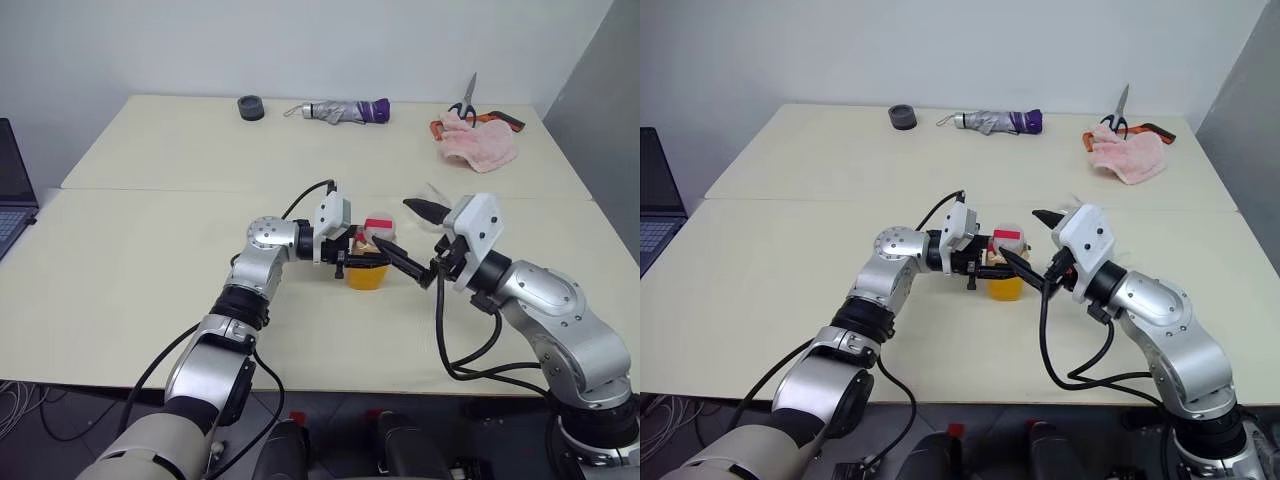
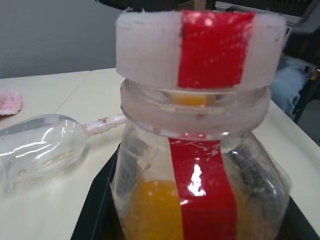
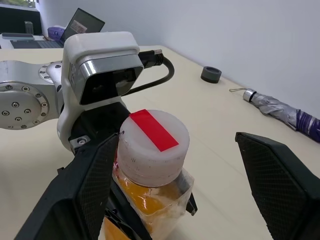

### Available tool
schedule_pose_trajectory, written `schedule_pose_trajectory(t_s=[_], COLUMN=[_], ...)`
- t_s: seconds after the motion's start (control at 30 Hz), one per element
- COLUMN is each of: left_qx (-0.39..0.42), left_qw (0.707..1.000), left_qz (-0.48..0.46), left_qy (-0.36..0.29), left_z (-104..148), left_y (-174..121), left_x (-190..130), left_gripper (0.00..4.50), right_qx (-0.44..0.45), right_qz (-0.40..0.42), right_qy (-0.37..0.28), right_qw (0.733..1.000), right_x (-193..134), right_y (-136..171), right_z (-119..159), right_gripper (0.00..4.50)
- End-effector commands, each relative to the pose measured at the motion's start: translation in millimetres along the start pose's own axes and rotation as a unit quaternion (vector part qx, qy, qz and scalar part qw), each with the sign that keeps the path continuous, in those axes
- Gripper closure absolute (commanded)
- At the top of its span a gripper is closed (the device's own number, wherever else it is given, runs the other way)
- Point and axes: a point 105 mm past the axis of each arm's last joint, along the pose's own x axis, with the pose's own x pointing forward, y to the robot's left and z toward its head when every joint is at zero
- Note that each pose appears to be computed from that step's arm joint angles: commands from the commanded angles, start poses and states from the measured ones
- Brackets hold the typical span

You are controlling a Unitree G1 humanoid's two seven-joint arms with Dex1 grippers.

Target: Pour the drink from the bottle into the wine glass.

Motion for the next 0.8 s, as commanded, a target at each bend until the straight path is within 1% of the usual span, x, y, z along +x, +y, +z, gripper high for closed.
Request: schedule_pose_trajectory(t_s=[0.03, 0.8], left_qx=[0.030, 0.029], left_qw=[0.999, 1.000], left_qz=[-0.005, -0.007], left_qy=[-0.012, -0.011], left_z=[15.1, 14.5], left_y=[3.6, 3.2], left_x=[2.7, 2.8], left_gripper=[2.79, 2.79], right_qx=[-0.018, -0.015], right_qz=[-0.002, -0.004], right_qy=[-0.021, -0.018], right_qw=[1.000, 1.000], right_x=[-5.0, -8.1], right_y=[-0.4, -1.6], right_z=[13.6, 12.6], right_gripper=[0.52, 0.52])
